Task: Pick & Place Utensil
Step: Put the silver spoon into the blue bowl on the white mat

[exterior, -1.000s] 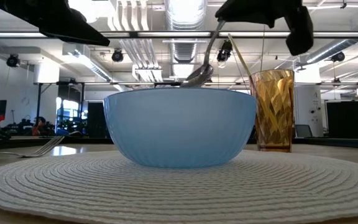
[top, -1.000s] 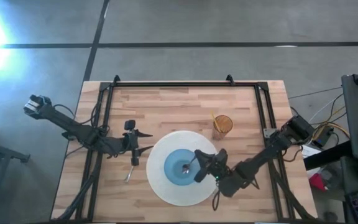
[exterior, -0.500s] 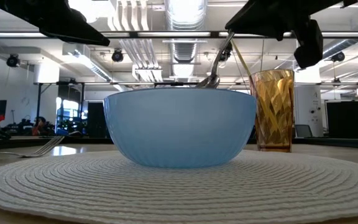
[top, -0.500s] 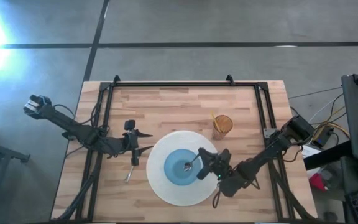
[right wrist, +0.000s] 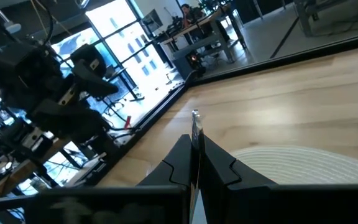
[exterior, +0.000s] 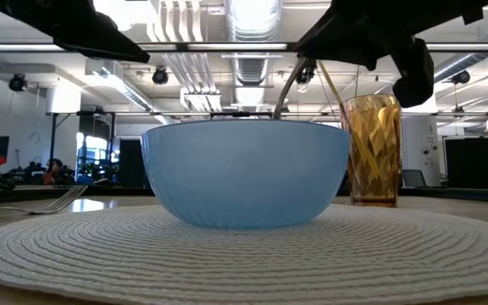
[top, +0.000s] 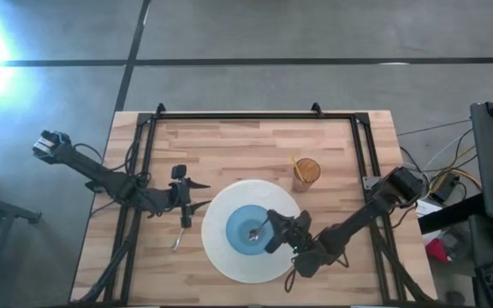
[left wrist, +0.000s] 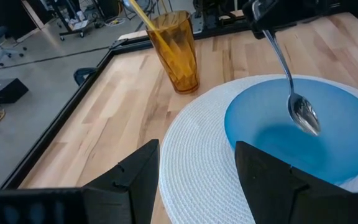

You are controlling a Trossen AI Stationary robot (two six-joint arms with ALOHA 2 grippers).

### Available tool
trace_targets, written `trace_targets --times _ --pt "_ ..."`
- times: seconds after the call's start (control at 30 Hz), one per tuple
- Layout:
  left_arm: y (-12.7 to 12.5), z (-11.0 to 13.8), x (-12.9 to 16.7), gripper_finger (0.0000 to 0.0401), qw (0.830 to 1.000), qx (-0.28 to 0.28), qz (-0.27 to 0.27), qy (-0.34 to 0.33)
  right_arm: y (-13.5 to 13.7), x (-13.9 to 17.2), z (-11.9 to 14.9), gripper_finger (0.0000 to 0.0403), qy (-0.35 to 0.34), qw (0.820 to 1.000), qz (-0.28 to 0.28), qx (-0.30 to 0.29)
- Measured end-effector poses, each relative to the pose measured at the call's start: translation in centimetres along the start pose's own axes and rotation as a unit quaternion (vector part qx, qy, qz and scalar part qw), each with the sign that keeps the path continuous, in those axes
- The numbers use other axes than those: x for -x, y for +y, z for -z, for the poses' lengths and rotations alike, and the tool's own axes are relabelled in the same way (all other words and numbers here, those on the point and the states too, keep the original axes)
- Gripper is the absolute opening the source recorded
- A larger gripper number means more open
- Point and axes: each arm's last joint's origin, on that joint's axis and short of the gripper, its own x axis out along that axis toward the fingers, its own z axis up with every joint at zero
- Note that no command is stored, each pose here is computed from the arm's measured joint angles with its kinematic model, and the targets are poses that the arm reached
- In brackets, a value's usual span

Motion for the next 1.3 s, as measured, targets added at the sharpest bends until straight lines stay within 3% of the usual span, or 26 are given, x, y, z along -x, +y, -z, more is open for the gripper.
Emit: trace_targets --times 0.47,1.3 --pt "0.0 0.0 0.0 0.0204 1.000 0.005 0.000 0.000 0.5 -0.4 2.7 0.0008 -0.020 1.000 0.015 0.008" --pt "0.0 0.0 0.0 0.0204 1.000 0.005 0.000 0.000 -0.1 -0.6 3.0 0.0008 -0.017 1.000 0.016 0.010"
